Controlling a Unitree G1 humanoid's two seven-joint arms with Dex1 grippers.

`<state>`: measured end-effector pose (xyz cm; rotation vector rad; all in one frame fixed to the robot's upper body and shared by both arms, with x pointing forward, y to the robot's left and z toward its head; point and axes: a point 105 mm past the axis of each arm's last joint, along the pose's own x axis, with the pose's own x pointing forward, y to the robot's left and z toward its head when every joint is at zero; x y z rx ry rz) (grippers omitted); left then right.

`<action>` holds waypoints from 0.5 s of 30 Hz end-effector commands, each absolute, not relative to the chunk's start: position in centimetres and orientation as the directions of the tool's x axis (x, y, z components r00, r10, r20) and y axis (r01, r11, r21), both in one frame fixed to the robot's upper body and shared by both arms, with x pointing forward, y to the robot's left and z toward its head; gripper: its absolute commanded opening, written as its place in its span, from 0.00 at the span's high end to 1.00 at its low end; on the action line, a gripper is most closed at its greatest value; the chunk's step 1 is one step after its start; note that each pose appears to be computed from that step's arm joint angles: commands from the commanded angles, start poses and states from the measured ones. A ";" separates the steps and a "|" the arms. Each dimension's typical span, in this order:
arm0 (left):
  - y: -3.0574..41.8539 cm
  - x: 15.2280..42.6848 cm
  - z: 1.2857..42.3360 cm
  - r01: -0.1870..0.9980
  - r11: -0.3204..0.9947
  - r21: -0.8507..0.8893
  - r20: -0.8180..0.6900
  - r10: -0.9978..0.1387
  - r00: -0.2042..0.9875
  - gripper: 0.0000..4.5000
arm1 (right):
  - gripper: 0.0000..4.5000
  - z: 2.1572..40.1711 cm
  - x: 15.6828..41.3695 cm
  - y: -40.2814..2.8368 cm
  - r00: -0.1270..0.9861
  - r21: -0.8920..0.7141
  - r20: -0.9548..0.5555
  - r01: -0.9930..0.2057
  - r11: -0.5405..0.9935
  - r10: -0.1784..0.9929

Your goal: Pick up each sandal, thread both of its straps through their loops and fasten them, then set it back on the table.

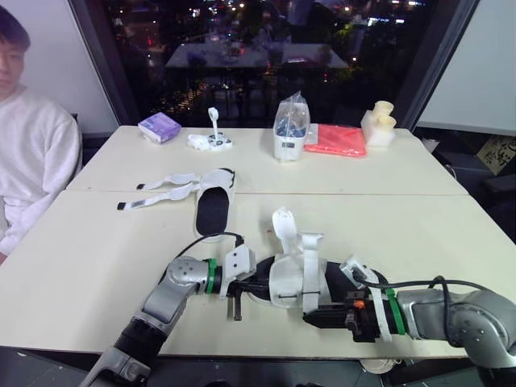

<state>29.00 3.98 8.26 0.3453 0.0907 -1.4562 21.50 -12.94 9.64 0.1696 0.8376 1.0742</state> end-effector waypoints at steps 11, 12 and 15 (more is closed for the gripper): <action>4.4 28.0 7.0 0.990 0.053 0.133 -0.321 -0.943 0.094 1.00 | 0.99 6.6 16.2 -13.9 -0.082 0.568 -0.633 -0.725 0.389 0.770; 4.4 28.0 7.0 0.990 0.053 0.131 -0.322 -0.942 0.093 1.00 | 0.99 6.8 16.0 -13.9 -0.094 0.574 -0.630 -0.726 0.380 0.771; 4.5 27.8 6.8 0.991 0.054 0.124 -0.326 -0.941 0.092 1.00 | 0.99 7.1 15.6 -14.0 -0.118 0.580 -0.627 -0.731 0.360 0.770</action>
